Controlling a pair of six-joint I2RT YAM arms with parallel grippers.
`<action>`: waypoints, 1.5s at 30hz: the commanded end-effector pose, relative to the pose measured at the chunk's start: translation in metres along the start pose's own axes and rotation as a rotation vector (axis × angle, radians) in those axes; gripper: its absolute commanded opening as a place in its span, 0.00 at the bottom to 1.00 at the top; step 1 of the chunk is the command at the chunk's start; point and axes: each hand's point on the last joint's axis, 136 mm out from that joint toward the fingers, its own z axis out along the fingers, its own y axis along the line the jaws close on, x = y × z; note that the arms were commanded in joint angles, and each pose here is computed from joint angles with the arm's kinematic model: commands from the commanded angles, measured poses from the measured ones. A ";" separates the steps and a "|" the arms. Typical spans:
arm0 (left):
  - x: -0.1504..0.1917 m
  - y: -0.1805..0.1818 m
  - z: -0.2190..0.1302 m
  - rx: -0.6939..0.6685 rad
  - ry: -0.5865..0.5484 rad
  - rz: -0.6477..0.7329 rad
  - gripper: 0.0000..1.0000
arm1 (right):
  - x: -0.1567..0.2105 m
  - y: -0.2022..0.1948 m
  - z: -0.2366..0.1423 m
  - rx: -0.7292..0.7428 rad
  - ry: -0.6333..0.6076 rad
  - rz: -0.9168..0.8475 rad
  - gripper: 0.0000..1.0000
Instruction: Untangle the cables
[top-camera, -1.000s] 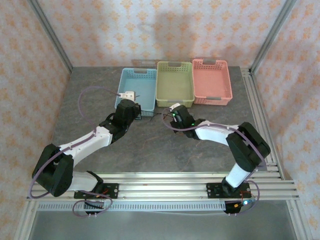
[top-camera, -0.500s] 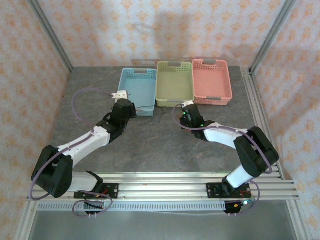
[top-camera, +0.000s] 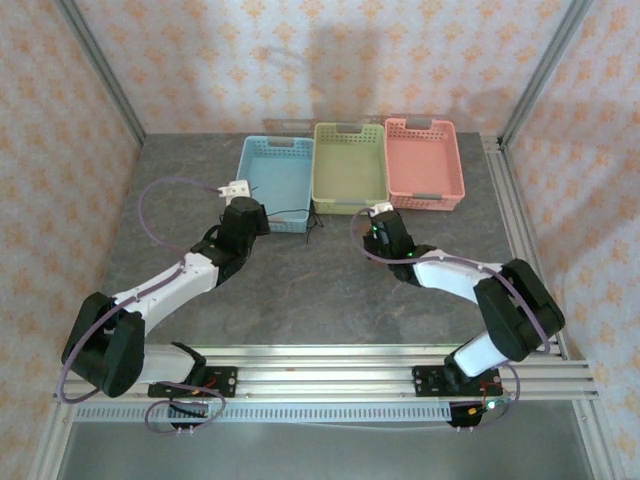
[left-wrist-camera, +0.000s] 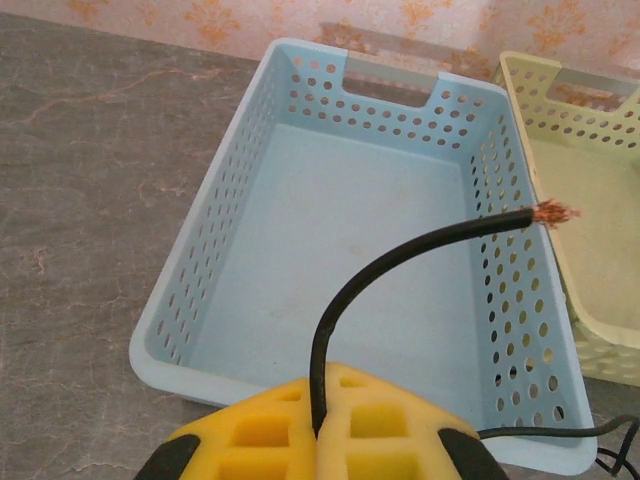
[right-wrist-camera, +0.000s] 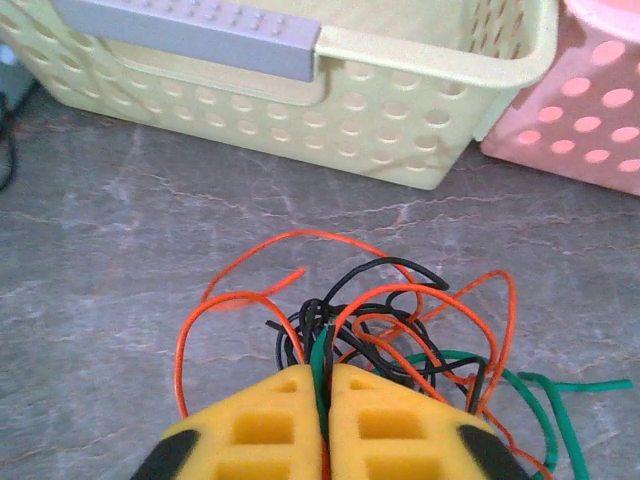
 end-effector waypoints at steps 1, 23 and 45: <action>-0.001 -0.007 -0.004 0.046 0.001 0.005 0.00 | -0.017 0.014 -0.011 -0.092 -0.079 0.019 0.37; 0.015 -0.078 -0.007 0.418 0.093 0.047 0.00 | -0.016 0.117 -0.033 -0.461 -0.167 -0.144 0.57; 0.018 -0.081 -0.004 0.417 0.117 0.051 0.00 | 0.011 0.102 0.014 -0.278 0.043 -0.171 0.52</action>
